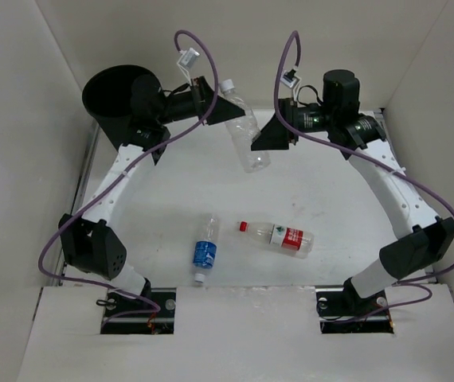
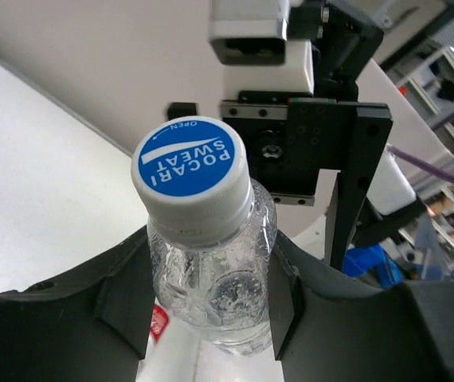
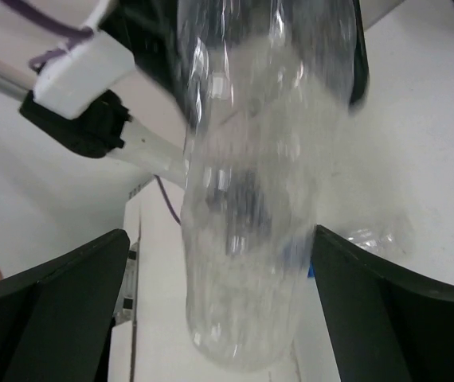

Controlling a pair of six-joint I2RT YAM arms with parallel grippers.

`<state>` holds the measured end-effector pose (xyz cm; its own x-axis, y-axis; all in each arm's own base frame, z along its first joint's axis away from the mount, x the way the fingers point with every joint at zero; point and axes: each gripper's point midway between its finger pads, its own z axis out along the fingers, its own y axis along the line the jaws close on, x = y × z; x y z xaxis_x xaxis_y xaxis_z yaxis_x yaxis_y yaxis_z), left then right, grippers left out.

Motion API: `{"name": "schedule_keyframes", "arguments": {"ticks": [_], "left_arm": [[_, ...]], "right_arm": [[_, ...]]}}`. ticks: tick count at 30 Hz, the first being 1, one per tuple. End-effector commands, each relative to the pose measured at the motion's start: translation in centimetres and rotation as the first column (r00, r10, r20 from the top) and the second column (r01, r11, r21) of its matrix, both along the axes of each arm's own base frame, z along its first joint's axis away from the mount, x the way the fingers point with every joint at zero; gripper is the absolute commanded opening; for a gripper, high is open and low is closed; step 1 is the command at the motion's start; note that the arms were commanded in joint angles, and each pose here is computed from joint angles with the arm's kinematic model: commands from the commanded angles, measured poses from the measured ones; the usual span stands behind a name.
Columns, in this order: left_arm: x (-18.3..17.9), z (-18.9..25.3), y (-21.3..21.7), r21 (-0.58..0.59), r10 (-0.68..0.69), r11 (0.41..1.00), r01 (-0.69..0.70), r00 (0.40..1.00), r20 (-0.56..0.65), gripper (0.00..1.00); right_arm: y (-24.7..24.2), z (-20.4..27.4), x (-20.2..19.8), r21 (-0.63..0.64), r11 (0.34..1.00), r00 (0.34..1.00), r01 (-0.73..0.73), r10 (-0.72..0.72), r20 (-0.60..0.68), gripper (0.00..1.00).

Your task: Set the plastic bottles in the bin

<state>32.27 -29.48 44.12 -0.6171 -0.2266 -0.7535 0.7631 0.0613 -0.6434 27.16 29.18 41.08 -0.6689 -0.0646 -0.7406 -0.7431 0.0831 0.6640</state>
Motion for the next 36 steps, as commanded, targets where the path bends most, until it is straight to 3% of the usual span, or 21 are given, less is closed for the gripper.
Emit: {"name": "schedule_keyframes", "arguments": {"ticks": [1, 4, 11, 15, 17, 20, 26, 30, 31, 32, 34, 36], "left_arm": [[2.4, 2.9, 5.6, -0.002, 0.153, 0.988, -0.155, 0.977, 0.146, 0.00], [5.8, 4.8, 12.4, -0.012, 0.334, 0.941, -0.340, 0.916, 0.221, 0.00], [10.6, 9.7, 27.5, -0.058, 0.648, 0.739, -0.671, 0.684, 0.336, 0.00], [12.0, 10.4, 33.2, -0.074, 0.730, 0.620, -0.781, 0.541, 0.418, 0.00], [13.2, 9.6, 36.4, -0.067, 0.764, 0.521, -0.851, 0.431, 0.480, 0.00], [15.0, 7.9, 39.1, -0.027, 0.759, 0.398, -0.917, 0.312, 0.571, 0.00], [18.4, 4.2, 38.7, 0.075, 0.665, 0.306, -0.949, 0.270, 0.696, 0.02], [20.2, 1.1, 37.9, 0.155, 0.609, 0.277, -0.948, 0.298, 0.735, 0.11], [20.3, 0.7, 37.5, 0.164, 0.602, 0.277, -0.947, 0.304, 0.738, 0.19], [20.4, 0.4, 37.2, 0.173, 0.597, 0.279, -0.945, 0.312, 0.739, 0.34], [20.6, 0.0, 37.0, 0.176, 0.598, 0.269, -0.947, 0.308, 0.740, 0.81], [20.7, -0.1, 36.9, 0.182, 0.600, 0.260, -0.948, 0.306, 0.739, 1.00]], "right_arm": [[-3.2, -0.9, 1.5, -0.007, 0.997, 0.996, 0.076, -0.076, 0.038, 1.00], [-6.5, -2.8, 3.8, -0.042, 0.984, 0.984, 0.175, -0.174, 0.022, 1.00], [-9.8, -7.3, 4.4, -0.166, 0.951, 0.965, 0.260, -0.251, 0.074, 1.00], [-9.9, -8.6, 3.5, -0.189, 0.947, 0.965, 0.261, -0.252, 0.072, 1.00], [-10.0, -8.4, 3.1, -0.183, 0.947, 0.964, 0.265, -0.254, 0.080, 1.00], [-10.0, -7.3, 2.6, -0.167, 0.947, 0.960, 0.275, -0.261, 0.100, 1.00], [-10.8, -3.8, 2.2, -0.121, 0.942, 0.945, 0.314, -0.297, 0.139, 1.00], [-11.1, -2.6, 1.1, -0.099, 0.940, 0.939, 0.326, -0.310, 0.152, 1.00], [-11.2, -2.6, 0.8, -0.095, 0.939, 0.937, 0.331, -0.315, 0.153, 1.00], [-11.4, -2.7, 0.6, -0.094, 0.937, 0.935, 0.336, -0.320, 0.149, 1.00], [-11.6, -3.0, 0.2, -0.093, 0.933, 0.931, 0.348, -0.332, 0.153, 1.00], [-11.9, -3.6, 0.0, -0.100, 0.926, 0.924, 0.364, -0.346, 0.161, 1.00]]}}
